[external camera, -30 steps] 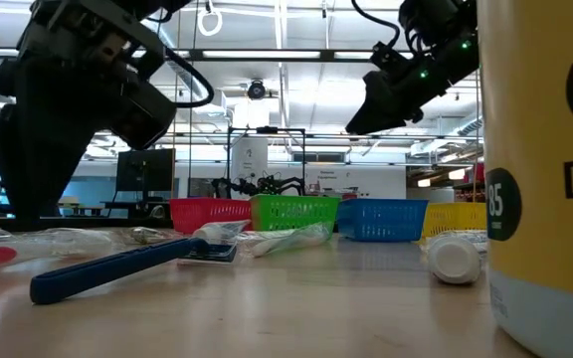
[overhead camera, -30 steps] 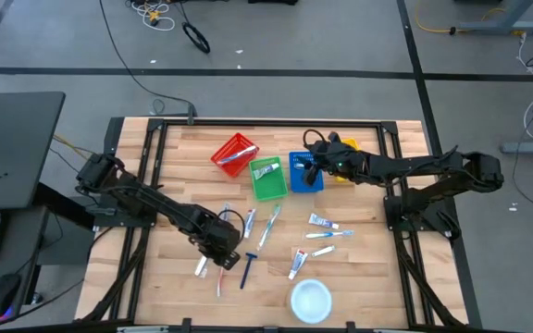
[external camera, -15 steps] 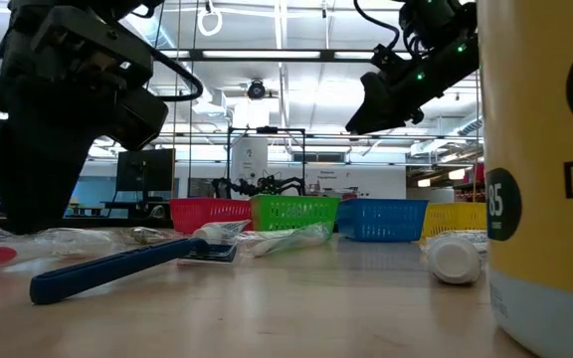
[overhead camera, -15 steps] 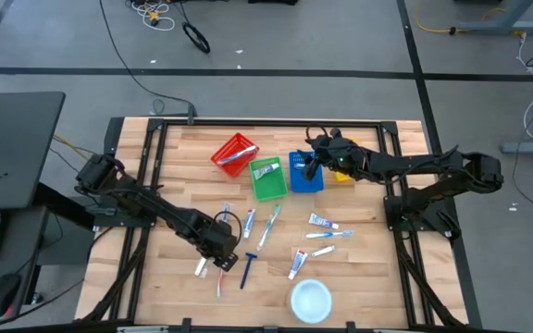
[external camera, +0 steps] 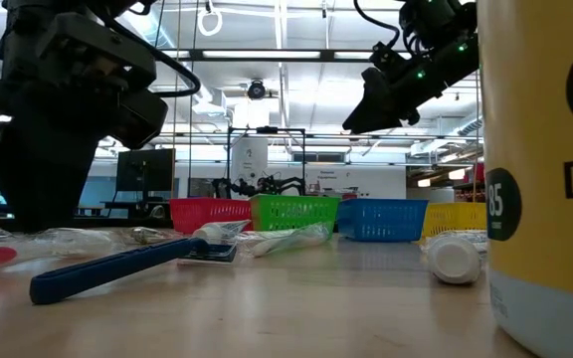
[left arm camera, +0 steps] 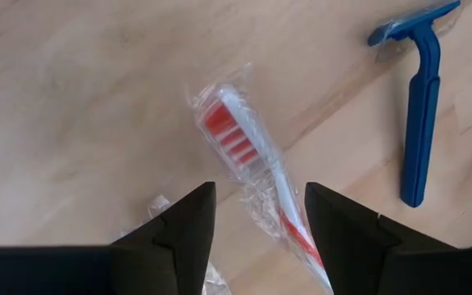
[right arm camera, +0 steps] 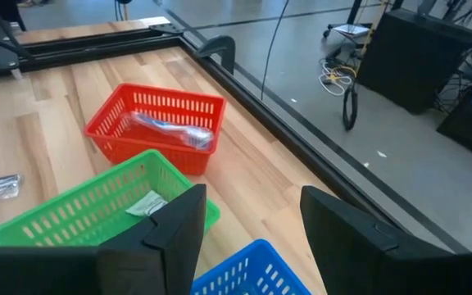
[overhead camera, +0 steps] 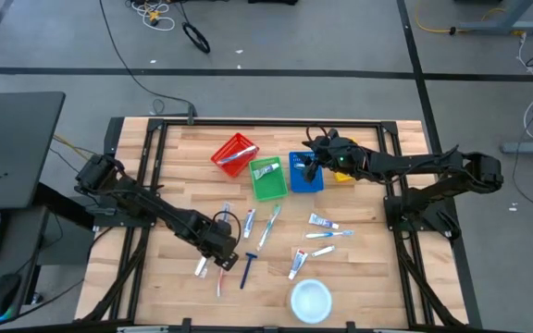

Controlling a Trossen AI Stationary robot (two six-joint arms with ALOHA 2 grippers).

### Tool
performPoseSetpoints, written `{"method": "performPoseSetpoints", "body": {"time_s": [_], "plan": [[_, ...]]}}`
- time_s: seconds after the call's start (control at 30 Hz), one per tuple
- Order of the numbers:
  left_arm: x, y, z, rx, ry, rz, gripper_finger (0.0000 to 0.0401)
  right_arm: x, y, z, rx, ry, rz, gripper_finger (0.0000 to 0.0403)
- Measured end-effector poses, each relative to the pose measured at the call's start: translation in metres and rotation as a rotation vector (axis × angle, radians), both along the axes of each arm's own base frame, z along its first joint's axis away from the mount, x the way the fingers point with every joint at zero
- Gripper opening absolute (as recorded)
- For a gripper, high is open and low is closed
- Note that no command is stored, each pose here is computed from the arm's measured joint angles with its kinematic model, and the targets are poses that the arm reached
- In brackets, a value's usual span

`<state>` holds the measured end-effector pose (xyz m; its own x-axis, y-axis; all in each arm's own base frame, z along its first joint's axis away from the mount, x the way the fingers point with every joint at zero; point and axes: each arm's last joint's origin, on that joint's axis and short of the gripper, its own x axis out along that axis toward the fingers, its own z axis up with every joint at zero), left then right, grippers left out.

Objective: Pick & Place Travel size toiletries
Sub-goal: Put the orange toothbrush into the red bin

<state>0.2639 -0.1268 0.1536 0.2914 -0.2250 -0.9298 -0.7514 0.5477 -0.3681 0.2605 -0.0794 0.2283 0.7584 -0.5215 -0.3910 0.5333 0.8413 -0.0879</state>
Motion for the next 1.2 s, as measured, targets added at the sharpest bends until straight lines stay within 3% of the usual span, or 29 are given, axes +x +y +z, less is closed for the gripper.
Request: {"method": "performPoseSetpoints", "body": {"time_s": [0.23, 0.37, 0.5, 0.63, 0.77, 1.07, 1.2], "plan": [[0.003, -0.004, -0.01, 0.008, 0.01, -0.008, 0.0199, 0.0, 0.0, 0.0, 0.0, 0.0, 0.0, 0.0211], [0.008, -0.009, -0.025, -0.025, 0.046, -0.092, 0.0199, 0.0, 0.0, 0.0, -0.001, 0.001, -0.001, 0.0211], [0.01, -0.007, -0.024, 0.011, 0.09, -0.066, 0.0199, 0.0, 0.0, 0.0, -0.001, 0.001, -0.001, 0.0211], [0.01, -0.008, -0.02, 0.057, 0.102, -0.129, 0.0194, 0.0, 0.0, 0.0, -0.004, 0.003, 0.0, 0.0211], [0.013, -0.006, -0.018, 0.069, 0.081, -0.131, 0.0159, 0.0, 0.0, 0.0, -0.004, 0.002, 0.001, 0.0211], [0.014, 0.003, -0.02, 0.059, 0.126, -0.02, 0.0041, 0.0, 0.0, 0.0, -0.004, 0.003, 0.001, 0.0211], [0.015, 0.006, -0.017, 0.059, 0.125, -0.009, 0.0013, 0.0, 0.0, 0.0, -0.004, 0.004, 0.001, 0.0211]]}}
